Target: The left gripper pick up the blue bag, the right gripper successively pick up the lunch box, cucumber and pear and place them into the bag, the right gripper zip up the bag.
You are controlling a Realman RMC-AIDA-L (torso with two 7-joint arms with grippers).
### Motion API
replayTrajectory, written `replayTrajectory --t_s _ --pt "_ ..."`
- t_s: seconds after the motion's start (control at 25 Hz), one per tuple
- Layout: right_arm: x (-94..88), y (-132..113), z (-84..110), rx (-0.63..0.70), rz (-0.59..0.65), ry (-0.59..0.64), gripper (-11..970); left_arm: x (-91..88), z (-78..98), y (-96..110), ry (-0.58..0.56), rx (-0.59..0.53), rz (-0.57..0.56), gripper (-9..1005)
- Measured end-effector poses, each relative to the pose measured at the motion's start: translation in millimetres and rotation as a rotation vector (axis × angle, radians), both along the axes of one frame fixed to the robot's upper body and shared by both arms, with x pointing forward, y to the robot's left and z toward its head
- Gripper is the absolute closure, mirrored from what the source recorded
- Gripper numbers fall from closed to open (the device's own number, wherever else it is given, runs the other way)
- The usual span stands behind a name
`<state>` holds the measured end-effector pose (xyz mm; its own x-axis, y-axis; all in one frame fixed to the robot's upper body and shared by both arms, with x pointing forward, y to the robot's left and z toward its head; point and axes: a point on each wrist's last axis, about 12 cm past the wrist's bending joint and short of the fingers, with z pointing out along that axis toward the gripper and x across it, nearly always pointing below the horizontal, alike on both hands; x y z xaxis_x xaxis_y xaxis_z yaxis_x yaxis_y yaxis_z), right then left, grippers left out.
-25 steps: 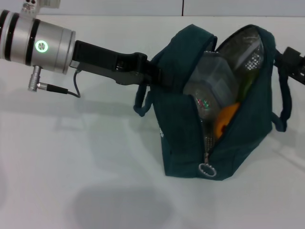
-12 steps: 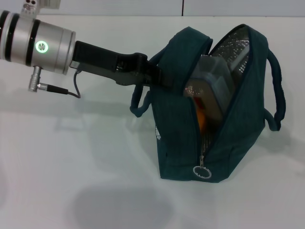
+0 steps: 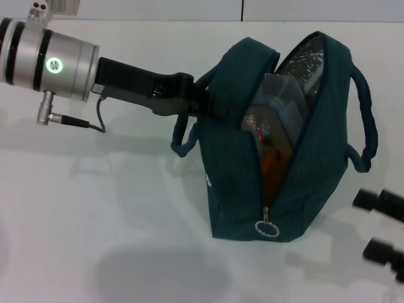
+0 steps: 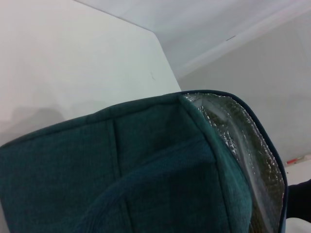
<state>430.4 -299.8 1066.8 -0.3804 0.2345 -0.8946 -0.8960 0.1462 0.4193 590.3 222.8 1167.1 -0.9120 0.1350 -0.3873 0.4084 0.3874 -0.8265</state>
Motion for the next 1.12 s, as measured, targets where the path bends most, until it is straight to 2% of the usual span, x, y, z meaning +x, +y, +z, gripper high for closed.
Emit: replayTrajectory --t_s 0.2,0.52,1.12 --pt "-7.6 8.6 -15.3 -0.088 0.013 -0.041 99 -0.7 -1.2 1.2 0.003 0.0 0.004 952" --pt "-3.2 33.5 -42.2 -0.22 -0.024 0.002 109 -1.5 -2.3 1.6 0.003 -0.001 0.005 951" --pt "23.6 63.0 -43.6 -0.297 0.043 -0.027 127 -1.9 -2.9 1.2 0.0 -0.001 0.003 951"
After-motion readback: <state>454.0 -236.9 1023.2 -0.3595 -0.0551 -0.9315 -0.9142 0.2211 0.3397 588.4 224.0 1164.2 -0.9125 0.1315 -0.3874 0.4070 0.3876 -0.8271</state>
